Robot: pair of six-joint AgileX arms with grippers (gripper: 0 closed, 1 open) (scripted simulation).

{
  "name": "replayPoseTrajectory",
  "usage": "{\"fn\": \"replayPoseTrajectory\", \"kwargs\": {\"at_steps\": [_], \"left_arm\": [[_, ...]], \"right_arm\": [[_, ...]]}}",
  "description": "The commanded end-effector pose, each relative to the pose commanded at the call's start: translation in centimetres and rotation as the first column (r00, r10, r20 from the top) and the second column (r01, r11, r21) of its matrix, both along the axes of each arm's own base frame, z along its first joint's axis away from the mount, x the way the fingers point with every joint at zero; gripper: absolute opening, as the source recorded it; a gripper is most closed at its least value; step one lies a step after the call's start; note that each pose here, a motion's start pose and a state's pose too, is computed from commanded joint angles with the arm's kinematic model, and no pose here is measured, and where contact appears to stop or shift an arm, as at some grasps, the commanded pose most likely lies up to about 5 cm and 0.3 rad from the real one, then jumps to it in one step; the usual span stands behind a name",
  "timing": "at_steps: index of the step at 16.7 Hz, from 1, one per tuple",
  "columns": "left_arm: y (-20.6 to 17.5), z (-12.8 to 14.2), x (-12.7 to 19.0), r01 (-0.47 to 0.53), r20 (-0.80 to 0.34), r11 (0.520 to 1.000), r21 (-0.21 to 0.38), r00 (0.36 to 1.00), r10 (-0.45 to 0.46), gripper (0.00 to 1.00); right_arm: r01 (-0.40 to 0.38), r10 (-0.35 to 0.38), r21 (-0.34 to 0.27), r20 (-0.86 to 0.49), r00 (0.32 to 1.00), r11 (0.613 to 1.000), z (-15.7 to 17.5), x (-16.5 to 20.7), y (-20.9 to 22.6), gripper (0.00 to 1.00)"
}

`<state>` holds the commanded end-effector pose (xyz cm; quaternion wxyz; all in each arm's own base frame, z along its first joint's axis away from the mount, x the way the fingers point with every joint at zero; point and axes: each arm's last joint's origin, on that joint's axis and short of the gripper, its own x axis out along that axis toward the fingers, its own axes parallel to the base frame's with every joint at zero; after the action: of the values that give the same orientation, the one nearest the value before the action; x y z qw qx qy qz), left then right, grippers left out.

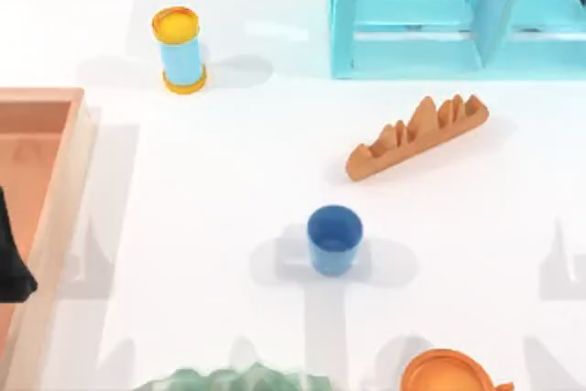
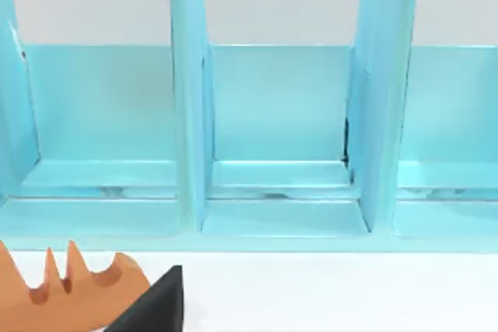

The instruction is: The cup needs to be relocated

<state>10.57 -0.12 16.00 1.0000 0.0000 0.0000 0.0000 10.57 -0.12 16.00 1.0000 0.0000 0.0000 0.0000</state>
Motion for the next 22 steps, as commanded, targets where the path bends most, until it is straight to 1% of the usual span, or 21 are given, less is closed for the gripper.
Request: {"fn": "replayPoseTrajectory", "kwargs": {"at_steps": [3, 5, 9, 12, 14, 17, 19, 22], "left_arm": [[0.0, 0.0, 0.0, 0.000, 0.000, 1.000, 0.000, 1.000, 0.000, 1.00], [0.0, 0.0, 0.0, 0.000, 0.000, 1.000, 0.000, 1.000, 0.000, 1.00], [0.0, 0.0, 0.0, 0.000, 0.000, 1.000, 0.000, 1.000, 0.000, 1.00], [0.0, 0.0, 0.0, 0.000, 0.000, 1.000, 0.000, 1.000, 0.000, 1.00], [0.0, 0.0, 0.0, 0.000, 0.000, 1.000, 0.000, 1.000, 0.000, 1.00], [0.0, 0.0, 0.0, 0.000, 0.000, 1.000, 0.000, 1.000, 0.000, 1.00], [0.0, 0.0, 0.0, 0.000, 0.000, 1.000, 0.000, 1.000, 0.000, 1.00], [0.0, 0.0, 0.0, 0.000, 0.000, 1.000, 0.000, 1.000, 0.000, 1.00]], "right_arm": [[-0.002, 0.002, 0.004, -0.008, 1.000, 1.000, 0.1, 0.0, 0.0, 1.00], [-0.014, 0.015, 0.026, -0.051, 0.999, 1.000, 0.8, 0.1, 0.2, 1.00], [-0.046, 0.069, 0.108, -0.216, 0.974, 0.993, 3.6, 0.9, 0.9, 1.00], [-0.059, 0.126, 0.183, -0.380, 0.917, 0.981, 6.8, 2.6, 1.9, 1.00], [-0.054, 0.163, 0.228, -0.493, 0.855, 0.972, 9.1, 4.3, 3.0, 1.00], [-0.030, 0.206, 0.269, -0.658, 0.725, 0.963, 12.0, 7.7, 5.5, 1.00], [-0.007, 0.219, 0.273, -0.756, 0.617, 0.962, 13.4, 10.4, 7.9, 1.00], [0.023, 0.206, 0.241, -0.873, 0.442, 0.970, 14.0, 14.4, 12.3, 1.00]]}}
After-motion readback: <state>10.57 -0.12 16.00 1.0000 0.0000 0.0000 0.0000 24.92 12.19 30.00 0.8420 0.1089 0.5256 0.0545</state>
